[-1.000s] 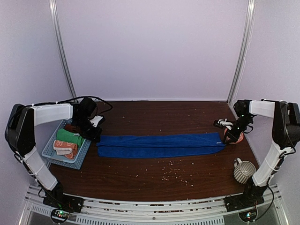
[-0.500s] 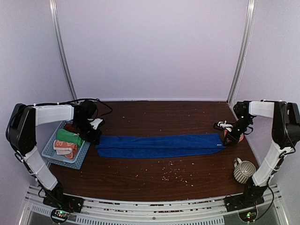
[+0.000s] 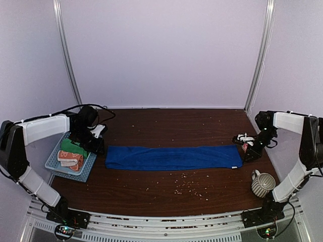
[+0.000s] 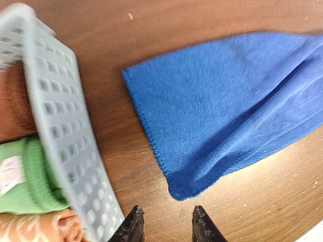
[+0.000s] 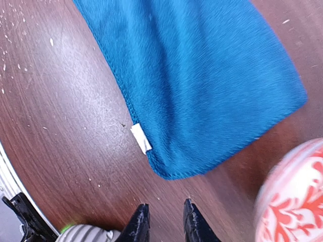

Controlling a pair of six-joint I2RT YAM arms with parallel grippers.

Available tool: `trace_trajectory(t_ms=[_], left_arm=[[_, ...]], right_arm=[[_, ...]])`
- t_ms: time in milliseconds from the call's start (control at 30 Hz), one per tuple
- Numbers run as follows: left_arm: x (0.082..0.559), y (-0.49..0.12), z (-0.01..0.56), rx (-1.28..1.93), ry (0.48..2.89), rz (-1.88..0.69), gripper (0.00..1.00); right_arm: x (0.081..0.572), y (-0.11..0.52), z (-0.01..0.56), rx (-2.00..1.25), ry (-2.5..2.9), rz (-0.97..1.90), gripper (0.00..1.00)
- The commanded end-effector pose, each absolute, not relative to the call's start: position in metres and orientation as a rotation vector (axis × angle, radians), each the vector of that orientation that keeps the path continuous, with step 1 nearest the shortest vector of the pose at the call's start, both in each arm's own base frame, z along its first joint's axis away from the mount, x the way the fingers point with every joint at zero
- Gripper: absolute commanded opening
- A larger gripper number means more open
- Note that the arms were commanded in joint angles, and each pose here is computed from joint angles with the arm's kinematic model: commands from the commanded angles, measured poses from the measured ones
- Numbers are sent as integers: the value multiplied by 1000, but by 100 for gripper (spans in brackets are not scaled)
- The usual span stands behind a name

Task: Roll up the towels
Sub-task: Fold the towel at the center of the board, then smooth out the towel at the center of the board.

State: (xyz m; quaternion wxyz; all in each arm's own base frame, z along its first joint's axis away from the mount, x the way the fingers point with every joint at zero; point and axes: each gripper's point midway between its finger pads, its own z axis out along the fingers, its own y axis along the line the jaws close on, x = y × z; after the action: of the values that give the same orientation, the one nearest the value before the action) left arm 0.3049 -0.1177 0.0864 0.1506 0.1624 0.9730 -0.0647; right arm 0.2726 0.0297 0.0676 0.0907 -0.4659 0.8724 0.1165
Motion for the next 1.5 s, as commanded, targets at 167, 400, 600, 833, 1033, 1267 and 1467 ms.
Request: trace_trajectory(t_ms=[167, 400, 600, 833, 1033, 1267, 1467], left_arm=[[337, -146, 103, 516, 2739, -266, 24], [322, -143, 78, 220, 2909, -220, 28], [314, -131, 94, -70, 2789, -238, 43], [313, -153, 82, 159, 2765, -247, 39], [310, -210, 83, 645, 2637, -224, 34], [301, -223, 76, 916, 2591, -68, 31], [301, -198, 82, 1130, 2517, 263, 36]], right_arm=[[316, 69, 98, -1357, 2482, 374, 23], [310, 111, 72, -1459, 2492, 260, 22], [297, 93, 61, -1478, 2518, 141, 36], [289, 86, 46, -1513, 2564, 120, 37], [284, 75, 42, -1520, 2590, 85, 37], [269, 68, 52, -1603, 2549, 66, 42], [268, 60, 42, -1637, 2582, 20, 42]])
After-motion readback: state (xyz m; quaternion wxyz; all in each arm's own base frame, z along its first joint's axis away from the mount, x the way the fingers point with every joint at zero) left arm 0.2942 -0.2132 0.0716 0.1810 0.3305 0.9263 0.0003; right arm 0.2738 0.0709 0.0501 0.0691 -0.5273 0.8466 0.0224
